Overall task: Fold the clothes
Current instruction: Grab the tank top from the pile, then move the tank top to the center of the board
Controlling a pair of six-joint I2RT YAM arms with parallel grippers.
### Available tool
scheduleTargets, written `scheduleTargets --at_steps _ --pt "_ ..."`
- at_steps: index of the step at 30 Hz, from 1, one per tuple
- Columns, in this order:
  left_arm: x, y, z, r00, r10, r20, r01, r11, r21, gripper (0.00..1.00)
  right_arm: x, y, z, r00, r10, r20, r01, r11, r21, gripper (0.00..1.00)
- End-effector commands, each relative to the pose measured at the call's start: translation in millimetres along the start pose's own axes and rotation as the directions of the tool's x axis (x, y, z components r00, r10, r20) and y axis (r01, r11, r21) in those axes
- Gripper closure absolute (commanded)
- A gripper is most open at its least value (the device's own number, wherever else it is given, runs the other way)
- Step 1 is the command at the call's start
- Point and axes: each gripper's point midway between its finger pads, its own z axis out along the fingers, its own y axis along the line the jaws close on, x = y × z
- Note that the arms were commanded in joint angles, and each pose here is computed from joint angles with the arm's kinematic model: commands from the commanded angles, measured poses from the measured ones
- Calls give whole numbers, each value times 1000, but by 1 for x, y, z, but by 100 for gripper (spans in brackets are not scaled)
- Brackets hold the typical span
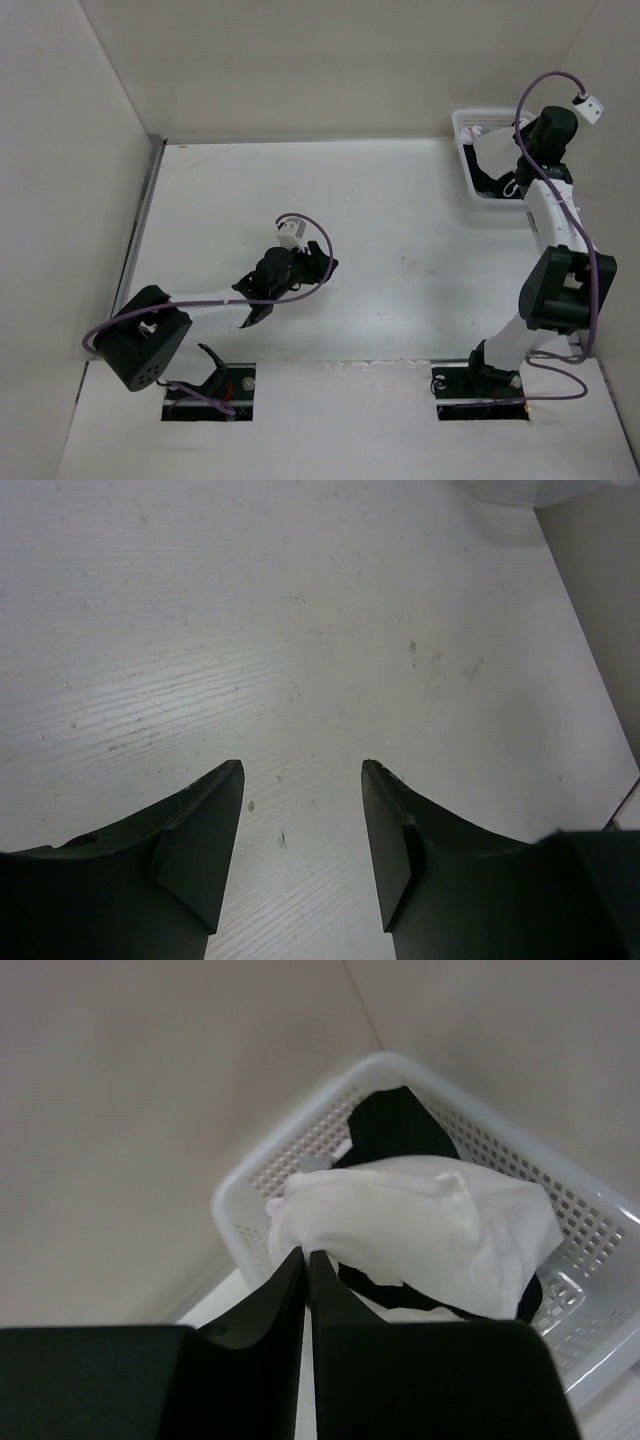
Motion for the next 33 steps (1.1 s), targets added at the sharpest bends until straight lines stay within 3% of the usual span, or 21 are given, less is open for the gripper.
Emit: scheduleTargets --at_steps 1,6,13,20,26,29,33 --pt "-14 -15 0 999 -14 46 11 998 59 51 -40 33 -35 994 58 96 -48 994 -100 93" --pt "-25 -4 -1 996 -58 73 56 998 34 51 -81 112 -115 983 124 136 -71 938 -338 95" --pt "-65 14 -24 972 -148 181 149 989 7 52 -115 193 -247 974 205 101 -95 765 -637 92" --pt "-109 43 -76 921 -199 335 229 972 -53 51 -34 184 -345 981 157 -111 -186 622 -760 93" --pt "-117 54 -92 905 -196 377 246 965 -91 50 32 172 -413 932 118 -344 -354 510 -784 93" --pt "-112 65 -82 917 -186 352 247 959 -136 50 79 198 -405 923 23 -385 -338 532 -777 93" --pt "-105 77 -68 928 -191 320 257 949 -180 51 152 248 -334 900 -62 -432 -305 618 -724 96"
